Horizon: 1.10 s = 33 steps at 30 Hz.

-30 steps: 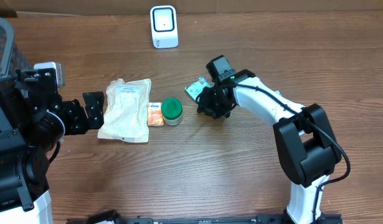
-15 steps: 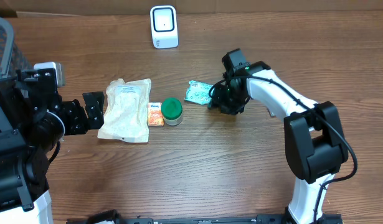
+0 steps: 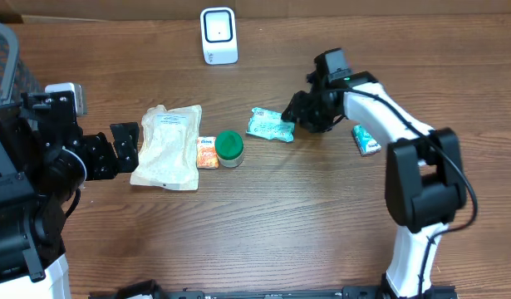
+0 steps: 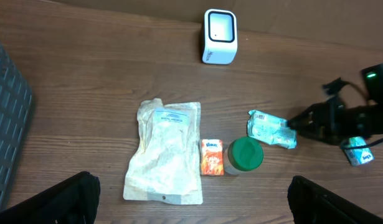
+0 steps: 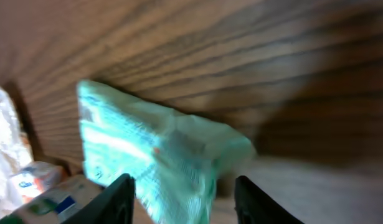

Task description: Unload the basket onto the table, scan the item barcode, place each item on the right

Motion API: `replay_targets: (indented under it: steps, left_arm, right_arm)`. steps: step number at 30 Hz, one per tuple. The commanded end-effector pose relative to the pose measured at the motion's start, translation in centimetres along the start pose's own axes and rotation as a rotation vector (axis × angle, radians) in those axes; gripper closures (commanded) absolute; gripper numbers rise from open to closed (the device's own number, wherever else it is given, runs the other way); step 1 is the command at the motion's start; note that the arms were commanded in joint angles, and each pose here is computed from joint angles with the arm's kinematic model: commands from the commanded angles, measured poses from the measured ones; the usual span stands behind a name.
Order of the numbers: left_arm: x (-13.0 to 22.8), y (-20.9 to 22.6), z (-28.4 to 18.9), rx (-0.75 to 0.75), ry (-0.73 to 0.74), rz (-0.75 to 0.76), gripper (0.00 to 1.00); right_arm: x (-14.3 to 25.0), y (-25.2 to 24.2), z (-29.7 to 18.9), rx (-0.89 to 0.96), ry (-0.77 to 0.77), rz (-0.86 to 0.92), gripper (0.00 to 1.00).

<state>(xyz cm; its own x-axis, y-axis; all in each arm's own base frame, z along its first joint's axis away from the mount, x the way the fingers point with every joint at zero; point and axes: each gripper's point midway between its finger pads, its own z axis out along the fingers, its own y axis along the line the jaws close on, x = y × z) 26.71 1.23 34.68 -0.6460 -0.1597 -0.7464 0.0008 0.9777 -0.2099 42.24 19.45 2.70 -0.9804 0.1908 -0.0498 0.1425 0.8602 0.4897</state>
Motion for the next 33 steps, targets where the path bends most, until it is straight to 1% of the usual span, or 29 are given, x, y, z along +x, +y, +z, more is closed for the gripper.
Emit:
replay_targets:
  steps: [1,3,4,6,7,8,9,10,13,15,18,21,25,28,31,33]
  left_arm:
    - [-0.6,0.0,-0.5,-0.006,-0.02,0.023,0.01]
    - [-0.6,0.0,-0.5,-0.006,-0.02,0.023,0.0]
    - [-0.6,0.0,-0.5,-0.007,-0.02,0.023,0.0]
    - [-0.6,0.0,-0.5,-0.006,-0.02,0.023,0.0]
    - [-0.6,0.0,-0.5,-0.006,-0.02,0.023,0.0]
    - [-0.6,0.0,-0.5,-0.007,-0.02,0.023,0.0]
    - [-0.6,0.0,-0.5,-0.007,-0.02,0.023,0.0]
    - [-0.6,0.0,-0.5,-0.006,-0.02,0.023,0.0]
    - [-0.6,0.0,-0.5,-0.006,-0.02,0.023,0.0]
    - [-0.6,0.0,-0.5,-0.007,-0.02,0.023,0.01]
    - [-0.6,0.0,-0.5,-0.006,-0.02,0.023,0.0]
    - [-0.6,0.0,-0.5,-0.006,-0.02,0.023,0.0]
    - [-0.6,0.0,-0.5,-0.006,-0.02,0.023,0.0]
    - [-0.6,0.0,-0.5,-0.007,-0.02,0.023,0.0]
    - [-0.6,0.0,-0.5,-0.006,-0.02,0.023,0.0]
    - [-0.6,0.0,-0.5,-0.007,-0.02,0.023,0.01]
  right_arm:
    - [0.3,0.5,1.6,-0.048,0.044,-0.003,0.55]
    - [0.3,0.1,2.3,-0.044,0.05,0.005,0.58]
    - [0.3,-0.1,2.6,-0.042,0.055,0.012,0.62]
    - [0.3,-0.3,3.0,-0.04,0.059,0.029,0.73]
    - [0.3,-0.2,3.1,-0.051,0.062,0.028,0.82]
    - [0.3,-0.1,3.0,-0.054,0.063,0.027,0.88]
    - [0.3,0.1,3.0,-0.062,0.062,0.024,0.94]
    - [0.1,0.4,2.7,-0.076,0.058,0.016,0.96]
    - [-0.2,1.6,1.1,-0.139,0.051,-0.03,0.96]
    - [-0.7,2.9,-0.8,-0.193,0.032,-0.07,0.96]
    - [-1.6,4.7,-4.8,-0.257,-0.028,-0.099,0.96]
    - [-1.5,7.5,-9.7,-0.347,-0.1,-0.211,0.96]
    - [-0.1,10.2,-15.8,-0.386,-0.195,-0.326,0.96]
    - [1.4,11.3,-19.1,-0.396,-0.24,-0.388,0.96]
    - [2.7,12.1,-21.8,-0.407,-0.278,-0.422,0.96]
    - [3.1,12.4,-22.6,-0.413,-0.291,-0.43,0.96]
